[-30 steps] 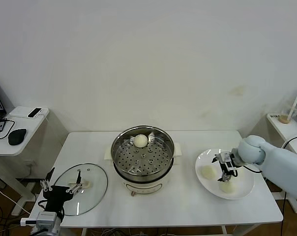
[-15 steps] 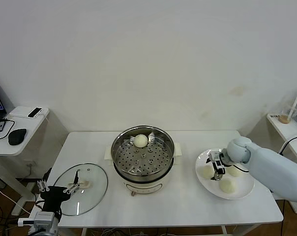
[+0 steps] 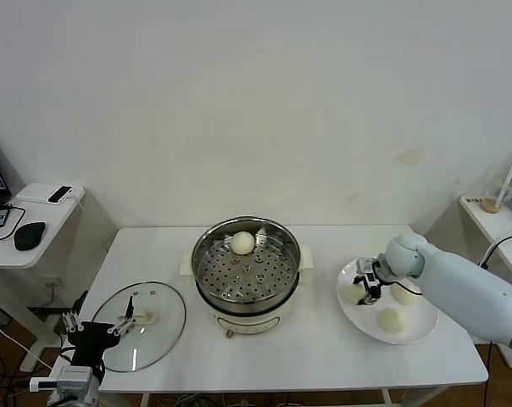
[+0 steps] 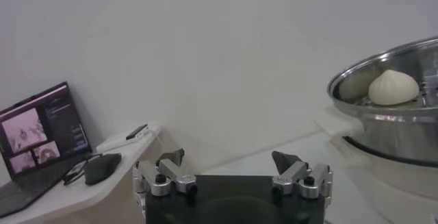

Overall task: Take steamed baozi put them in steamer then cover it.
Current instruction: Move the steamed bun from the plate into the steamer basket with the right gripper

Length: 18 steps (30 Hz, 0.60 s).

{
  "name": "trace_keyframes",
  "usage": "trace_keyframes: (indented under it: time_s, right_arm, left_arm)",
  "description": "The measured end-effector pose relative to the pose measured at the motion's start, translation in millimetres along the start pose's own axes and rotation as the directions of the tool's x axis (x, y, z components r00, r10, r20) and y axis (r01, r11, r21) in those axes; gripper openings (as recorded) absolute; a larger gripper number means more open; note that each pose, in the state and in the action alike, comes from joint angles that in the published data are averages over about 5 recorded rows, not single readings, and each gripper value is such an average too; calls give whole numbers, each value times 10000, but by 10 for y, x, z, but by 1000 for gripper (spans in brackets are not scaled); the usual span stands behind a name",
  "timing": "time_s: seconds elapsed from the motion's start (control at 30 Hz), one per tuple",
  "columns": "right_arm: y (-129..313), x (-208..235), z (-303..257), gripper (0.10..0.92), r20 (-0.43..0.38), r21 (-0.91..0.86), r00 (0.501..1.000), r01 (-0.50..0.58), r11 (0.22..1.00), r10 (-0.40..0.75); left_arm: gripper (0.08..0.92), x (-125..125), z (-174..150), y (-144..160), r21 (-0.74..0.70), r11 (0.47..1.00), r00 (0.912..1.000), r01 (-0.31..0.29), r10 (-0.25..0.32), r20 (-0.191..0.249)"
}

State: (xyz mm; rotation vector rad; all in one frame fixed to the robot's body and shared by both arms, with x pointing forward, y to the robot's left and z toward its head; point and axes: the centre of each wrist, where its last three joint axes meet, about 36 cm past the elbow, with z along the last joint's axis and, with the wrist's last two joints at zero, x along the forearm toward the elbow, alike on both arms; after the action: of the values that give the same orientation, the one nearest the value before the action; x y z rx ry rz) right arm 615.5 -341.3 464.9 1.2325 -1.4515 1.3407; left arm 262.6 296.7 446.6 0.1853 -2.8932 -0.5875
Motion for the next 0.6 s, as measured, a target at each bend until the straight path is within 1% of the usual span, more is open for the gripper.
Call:
trace_keyframes:
  time_s: [0.17, 0.37, 0.6]
  right_arm:
    - [-67, 281, 60, 581, 5, -116, 9999, -128, 9999, 128]
    - [-180, 750, 74, 584, 165, -217, 9982, -581, 9981, 585]
    - [-363, 1335, -250, 585, 715, 135, 9902, -1214, 9925, 1202]
  left_arm:
    - [823, -2, -9, -5, 29, 10000, 10000, 5, -5, 35]
    - [823, 3, -23, -15, 21, 10000, 9999, -80, 80, 90]
    - [823, -19, -51, -10, 7, 9999, 9997, -139, 139, 206]
